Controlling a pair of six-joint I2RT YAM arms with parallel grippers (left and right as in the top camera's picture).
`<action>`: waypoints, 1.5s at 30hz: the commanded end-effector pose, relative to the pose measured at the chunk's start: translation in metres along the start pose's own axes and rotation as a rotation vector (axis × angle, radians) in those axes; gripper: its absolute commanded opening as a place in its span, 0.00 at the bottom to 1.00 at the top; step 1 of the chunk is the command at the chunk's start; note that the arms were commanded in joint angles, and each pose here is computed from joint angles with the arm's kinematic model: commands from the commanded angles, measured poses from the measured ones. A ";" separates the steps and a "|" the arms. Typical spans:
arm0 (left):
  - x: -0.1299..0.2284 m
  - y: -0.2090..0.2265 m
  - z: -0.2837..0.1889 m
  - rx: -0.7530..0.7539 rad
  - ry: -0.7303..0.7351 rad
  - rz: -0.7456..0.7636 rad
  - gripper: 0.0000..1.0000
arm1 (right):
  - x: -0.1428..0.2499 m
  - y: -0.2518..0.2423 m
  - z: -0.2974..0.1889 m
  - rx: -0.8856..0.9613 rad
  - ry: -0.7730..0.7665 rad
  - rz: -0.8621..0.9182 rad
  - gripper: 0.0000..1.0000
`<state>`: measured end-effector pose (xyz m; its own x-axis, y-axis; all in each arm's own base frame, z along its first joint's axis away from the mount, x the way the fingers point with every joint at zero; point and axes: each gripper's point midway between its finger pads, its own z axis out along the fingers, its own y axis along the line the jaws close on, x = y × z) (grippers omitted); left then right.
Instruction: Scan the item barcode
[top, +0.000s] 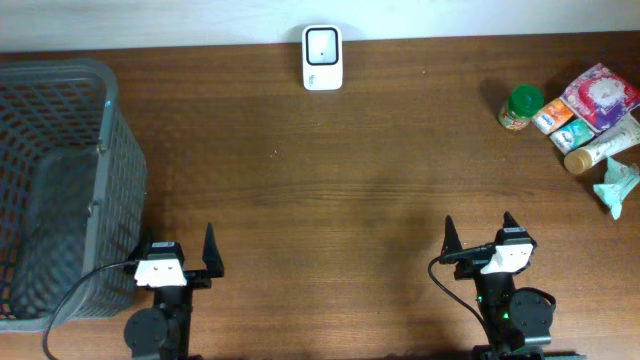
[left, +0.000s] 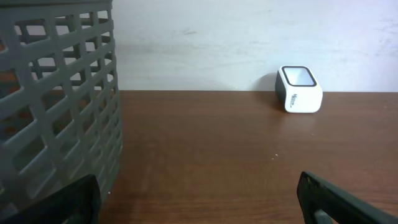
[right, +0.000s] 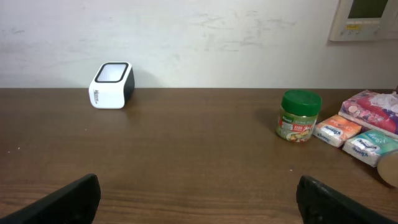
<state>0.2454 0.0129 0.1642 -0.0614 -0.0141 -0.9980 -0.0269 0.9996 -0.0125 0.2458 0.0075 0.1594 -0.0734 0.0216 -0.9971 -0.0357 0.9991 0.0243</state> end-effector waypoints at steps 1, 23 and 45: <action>0.008 0.001 0.001 -0.027 0.016 -0.011 0.99 | 0.003 0.000 0.000 0.001 0.003 0.004 0.99; 0.008 -0.004 0.001 -0.019 0.016 -0.039 0.99 | 0.003 0.000 0.000 0.000 0.003 0.004 0.99; 0.008 -0.004 0.001 -0.019 0.016 -0.039 0.99 | 0.003 0.000 0.000 0.000 0.003 0.004 0.99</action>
<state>0.2457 0.0068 0.1620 -0.0703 -0.0286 -0.9971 -0.0309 0.9992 -0.0265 0.2459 0.0076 0.1595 -0.0730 0.0209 -0.9971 -0.0361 0.9991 0.0235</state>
